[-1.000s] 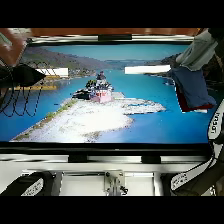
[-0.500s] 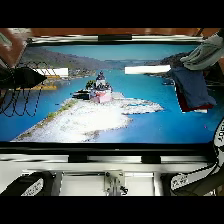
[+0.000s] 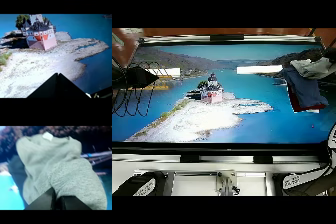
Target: Fold the shirts.
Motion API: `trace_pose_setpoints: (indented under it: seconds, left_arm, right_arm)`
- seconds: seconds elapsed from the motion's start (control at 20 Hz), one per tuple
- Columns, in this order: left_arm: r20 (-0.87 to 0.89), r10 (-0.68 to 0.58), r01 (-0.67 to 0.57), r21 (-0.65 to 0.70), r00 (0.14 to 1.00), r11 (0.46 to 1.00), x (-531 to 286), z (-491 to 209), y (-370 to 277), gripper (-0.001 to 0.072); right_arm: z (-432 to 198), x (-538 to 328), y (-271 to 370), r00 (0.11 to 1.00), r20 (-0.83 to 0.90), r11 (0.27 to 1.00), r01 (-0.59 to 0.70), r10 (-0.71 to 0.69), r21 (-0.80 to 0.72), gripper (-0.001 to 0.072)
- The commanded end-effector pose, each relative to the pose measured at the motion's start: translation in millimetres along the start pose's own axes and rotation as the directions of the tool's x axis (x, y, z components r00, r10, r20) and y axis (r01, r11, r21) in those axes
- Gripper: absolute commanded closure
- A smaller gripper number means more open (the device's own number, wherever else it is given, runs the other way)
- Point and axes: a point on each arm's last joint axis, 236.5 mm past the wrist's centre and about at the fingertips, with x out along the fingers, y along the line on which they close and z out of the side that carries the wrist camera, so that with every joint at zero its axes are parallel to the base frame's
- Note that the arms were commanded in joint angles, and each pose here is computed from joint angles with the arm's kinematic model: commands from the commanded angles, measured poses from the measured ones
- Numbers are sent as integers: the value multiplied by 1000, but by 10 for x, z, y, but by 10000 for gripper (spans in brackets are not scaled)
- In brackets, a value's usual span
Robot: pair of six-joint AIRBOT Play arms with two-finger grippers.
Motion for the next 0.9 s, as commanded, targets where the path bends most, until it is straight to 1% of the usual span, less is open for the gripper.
trace_pose_setpoints:
  seconds: [0.0,0.05,0.15,0.25,0.35,0.5,0.55,0.65,0.75,0.8,0.85]
  left_arm:
    - [-1,0,0,1,1000,1000,2,-2,-1,675]
    - [-1,0,0,1,1000,1000,2,-2,-1,675]
    - [1,0,0,1,1000,1000,2,2,-1,675]
    - [7,1,-1,1,1000,1000,2,17,1,675]
    - [6,1,-1,0,1000,1000,7,15,4,675]
    - [5,1,-1,0,1000,1000,10,13,6,675]
    - [4,1,-1,1,1000,1000,10,12,5,675]
    - [3,0,-1,22,1000,1000,8,8,3,675]
    - [2,1,-1,23,1000,1000,9,8,5,675]
    - [2,1,-1,23,1000,1000,9,8,5,675]
    - [2,1,-1,23,1000,1000,9,8,5,675]
  right_arm:
    - [751,-78,244,942,323,955,-173,89,241,633]
    - [974,-125,285,902,422,930,-228,90,287,633]
    - [1205,-201,447,843,527,893,-313,105,323,633]
    - [1235,-249,738,826,541,870,-374,156,321,634]
    - [1245,-391,1194,802,544,821,-472,248,321,634]
    - [1256,-852,2010,740,551,797,-568,385,207,634]
    - [1229,-1021,2253,721,543,773,-605,430,191,634]
    - [1060,-1327,2757,685,483,675,-700,545,231,634]
    - [762,-1548,3199,655,372,598,-754,657,272,634]
    - [560,-1621,3384,645,295,581,-763,705,282,634]
    - [347,-1669,3517,642,212,582,-762,737,284,634]
